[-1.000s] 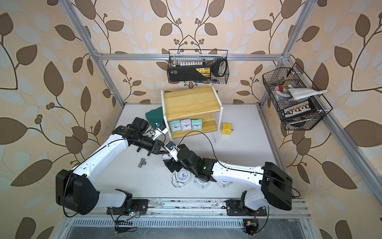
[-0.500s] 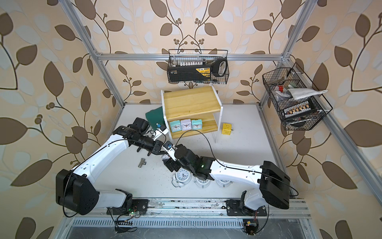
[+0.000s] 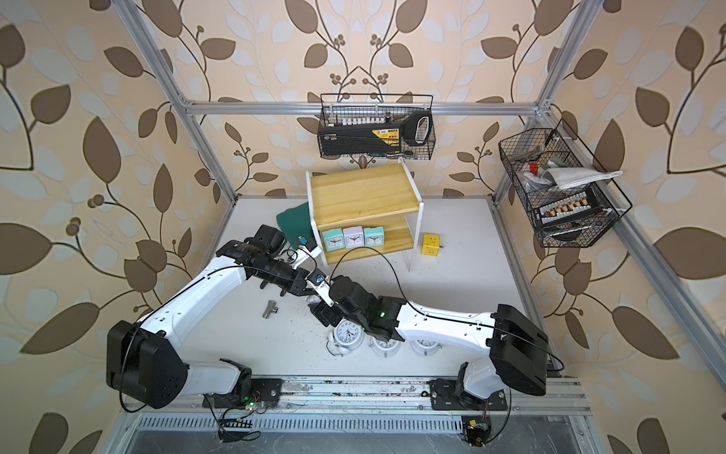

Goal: Place the alarm clocks on the shelf by style
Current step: Pick up the alarm from the shelf.

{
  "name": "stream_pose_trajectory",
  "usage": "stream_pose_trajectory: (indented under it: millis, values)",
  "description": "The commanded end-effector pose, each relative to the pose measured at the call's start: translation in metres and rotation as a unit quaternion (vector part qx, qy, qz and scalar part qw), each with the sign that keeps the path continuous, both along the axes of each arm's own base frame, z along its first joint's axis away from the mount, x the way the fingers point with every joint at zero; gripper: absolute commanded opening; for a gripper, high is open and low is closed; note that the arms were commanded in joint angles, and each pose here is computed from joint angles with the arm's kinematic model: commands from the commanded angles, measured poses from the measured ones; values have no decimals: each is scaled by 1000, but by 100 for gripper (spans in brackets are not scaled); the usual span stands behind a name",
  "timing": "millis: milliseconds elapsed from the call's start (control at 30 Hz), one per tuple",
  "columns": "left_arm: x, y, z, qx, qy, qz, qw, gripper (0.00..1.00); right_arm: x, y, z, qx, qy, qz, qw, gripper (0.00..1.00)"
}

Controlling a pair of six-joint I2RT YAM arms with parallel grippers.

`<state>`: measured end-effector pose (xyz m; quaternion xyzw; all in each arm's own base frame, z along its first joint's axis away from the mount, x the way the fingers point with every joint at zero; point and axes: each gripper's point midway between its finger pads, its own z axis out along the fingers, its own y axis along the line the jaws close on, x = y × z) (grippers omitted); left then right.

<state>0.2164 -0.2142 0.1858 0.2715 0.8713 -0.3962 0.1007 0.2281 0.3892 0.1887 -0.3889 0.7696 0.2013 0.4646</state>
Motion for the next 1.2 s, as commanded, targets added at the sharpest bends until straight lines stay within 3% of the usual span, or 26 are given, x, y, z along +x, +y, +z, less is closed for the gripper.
stream_pose_trajectory:
  millis: [0,233,300,467,633,900,1167]
  values:
    - [-4,-2,3,-5,-7,-7,1000,15,2,7,8,7,-4,3,1000,73]
    - [-5,-2,3,-7,-5,-8,1000,19,1,7,7,7,-4,9,1000,60]
    - [-6,-3,3,-9,-3,-9,1000,27,0,6,6,11,-2,11,1000,55]
    - [-10,-5,7,-22,2,-17,1000,59,1,-3,5,26,2,8,1000,50]
    - [-10,-5,9,-24,-2,-17,1000,69,5,-20,7,47,10,-2,999,48]
    - [-6,1,19,-32,-28,-6,999,75,30,-73,5,86,18,-71,994,48]
    - [-4,9,27,-48,-40,8,998,77,62,-147,16,148,-16,-194,970,47]
